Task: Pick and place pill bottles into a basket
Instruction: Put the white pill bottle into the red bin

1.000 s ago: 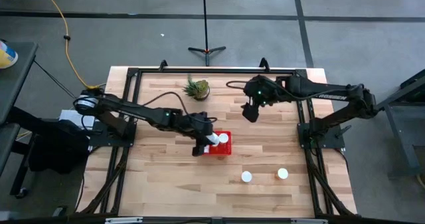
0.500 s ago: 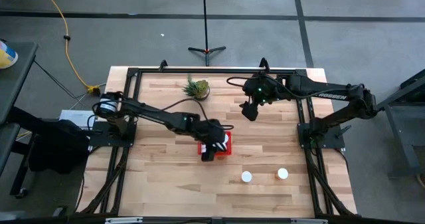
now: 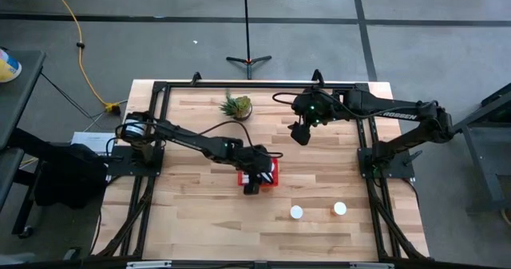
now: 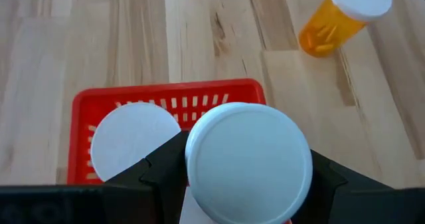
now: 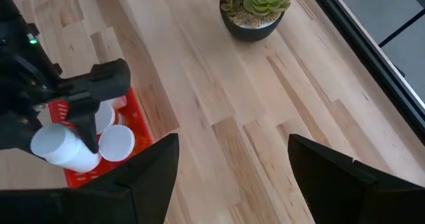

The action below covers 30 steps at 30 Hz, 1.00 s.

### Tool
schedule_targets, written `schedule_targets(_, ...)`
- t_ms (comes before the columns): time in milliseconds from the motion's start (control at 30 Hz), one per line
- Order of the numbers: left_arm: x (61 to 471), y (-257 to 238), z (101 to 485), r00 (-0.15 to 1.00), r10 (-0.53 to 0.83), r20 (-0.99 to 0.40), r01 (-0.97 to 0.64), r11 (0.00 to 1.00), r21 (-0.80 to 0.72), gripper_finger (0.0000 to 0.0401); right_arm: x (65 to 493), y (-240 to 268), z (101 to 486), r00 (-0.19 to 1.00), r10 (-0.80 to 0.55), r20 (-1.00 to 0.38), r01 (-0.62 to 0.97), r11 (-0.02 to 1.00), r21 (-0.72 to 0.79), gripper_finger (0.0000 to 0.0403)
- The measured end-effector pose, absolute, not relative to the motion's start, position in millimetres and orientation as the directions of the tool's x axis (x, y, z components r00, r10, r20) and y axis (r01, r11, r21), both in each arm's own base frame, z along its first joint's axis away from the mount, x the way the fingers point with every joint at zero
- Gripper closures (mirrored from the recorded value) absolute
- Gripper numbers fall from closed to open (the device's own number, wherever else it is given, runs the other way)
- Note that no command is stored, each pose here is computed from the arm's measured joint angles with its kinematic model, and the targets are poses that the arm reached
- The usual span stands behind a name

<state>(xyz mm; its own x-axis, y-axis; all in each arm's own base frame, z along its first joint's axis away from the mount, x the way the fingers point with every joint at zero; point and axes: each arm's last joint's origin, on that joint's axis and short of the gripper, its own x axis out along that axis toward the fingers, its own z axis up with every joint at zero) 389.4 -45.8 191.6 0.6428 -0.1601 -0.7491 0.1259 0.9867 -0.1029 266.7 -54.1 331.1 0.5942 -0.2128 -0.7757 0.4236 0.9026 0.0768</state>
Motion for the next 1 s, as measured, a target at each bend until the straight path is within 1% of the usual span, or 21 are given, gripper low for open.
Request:
schedule_targets(333,394.0,-44.6,186.6,0.659,-0.110,-0.744,0.098,0.993,-0.060,0.0167,267.3,-54.2,331.6,0.600,-0.214,-0.771,0.423,0.902,0.079,0.0130)
schedule_targets(700,394.3,-39.3,185.8,0.658,-0.089,-0.748,0.077,0.996,-0.051,0.0167,267.3,-54.1,331.5,0.601,-0.211,-0.771,0.422,0.903,0.081,0.0130)
schedule_targets(1000,394.2,-39.3,185.4,0.657,-0.086,-0.749,0.109,0.994,-0.020,0.0167,267.3,-54.1,331.5,0.601,-0.210,-0.771,0.424,0.902,0.084,0.0130)
